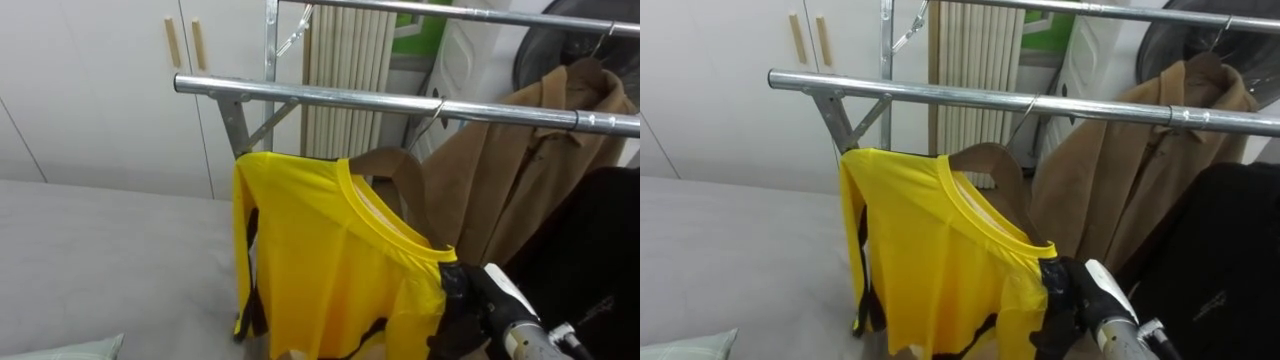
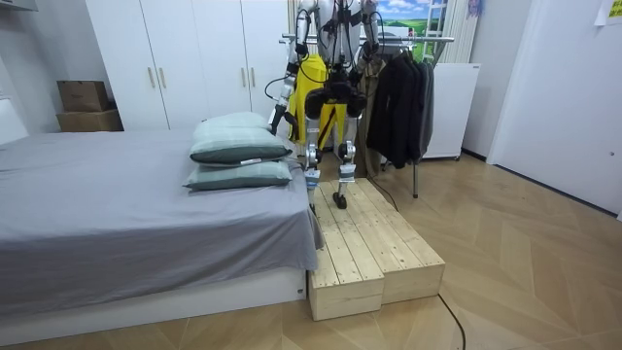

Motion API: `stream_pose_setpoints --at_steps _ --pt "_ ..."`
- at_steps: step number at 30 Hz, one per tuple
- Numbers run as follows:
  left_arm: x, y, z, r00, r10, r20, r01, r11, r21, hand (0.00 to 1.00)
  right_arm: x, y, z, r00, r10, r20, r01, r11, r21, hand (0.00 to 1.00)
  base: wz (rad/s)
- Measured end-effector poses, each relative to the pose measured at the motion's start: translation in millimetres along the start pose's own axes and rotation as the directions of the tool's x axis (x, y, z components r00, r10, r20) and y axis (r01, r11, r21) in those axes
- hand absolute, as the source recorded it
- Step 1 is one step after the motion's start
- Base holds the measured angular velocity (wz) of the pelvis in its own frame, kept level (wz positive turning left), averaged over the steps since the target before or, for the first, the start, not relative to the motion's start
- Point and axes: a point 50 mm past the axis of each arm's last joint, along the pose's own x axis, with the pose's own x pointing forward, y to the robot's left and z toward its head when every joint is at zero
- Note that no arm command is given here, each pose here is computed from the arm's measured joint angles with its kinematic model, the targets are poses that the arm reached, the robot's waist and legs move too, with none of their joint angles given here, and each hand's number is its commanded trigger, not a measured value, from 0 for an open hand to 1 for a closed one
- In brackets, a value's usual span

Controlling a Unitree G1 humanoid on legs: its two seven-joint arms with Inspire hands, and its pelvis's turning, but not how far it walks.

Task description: Hang clothes

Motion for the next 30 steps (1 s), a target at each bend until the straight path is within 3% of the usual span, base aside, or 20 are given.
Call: stream_pose_setpoints --at_steps 5,11,14,16,21,25,30 --pt "-0.1 -0.9 -0.1 1.0 -0.003 -0.002 0.003 1.0 -0.006 0.0 0.1 -1.2 1.6 1.0 -0.004 0.0 0.004 1.0 0.017 0.0 0.0" --pt "-0.2 -3.4 -1.0 1.0 -0.014 -0.006 0.014 1.0 -0.018 0.0 -0.2 -6.2 19.0 0.997 -0.024 0.075 0.007 0.976 0.218 0.0 -0.05" --pt "-0.1 -3.6 -2.3 1.0 -0.015 -0.009 0.014 1.0 -0.02 0.0 -1.6 -11.3 34.2 0.989 -0.046 0.143 -0.008 0.935 0.354 0.0 -0.03" --pt "-0.2 -4.7 -2.3 1.0 -0.018 -0.009 0.018 0.999 -0.033 0.0 -2.4 -13.5 39.9 0.983 -0.064 0.17 -0.032 0.861 0.508 0.0 0.0" --pt "-0.4 -7.0 -3.5 1.0 -0.017 -0.013 0.017 0.999 -0.039 0.0 -5.1 -14.1 43.3 0.978 -0.078 0.193 -0.085 0.698 0.711 0.0 0.0" --pt "-0.7 -9.4 -3.9 1.0 -0.023 -0.014 0.022 0.999 -0.039 0.0 -7.1 -16.6 50.7 0.97 -0.095 0.222 -0.108 0.652 0.751 0.0 0.0" --pt "-0.7 -9.9 -4.3 1.0 -0.024 -0.015 0.023 0.999 -0.039 0.0 -7.8 -18.8 54.0 0.967 -0.109 0.23 -0.106 0.65 0.753 0.0 0.0"
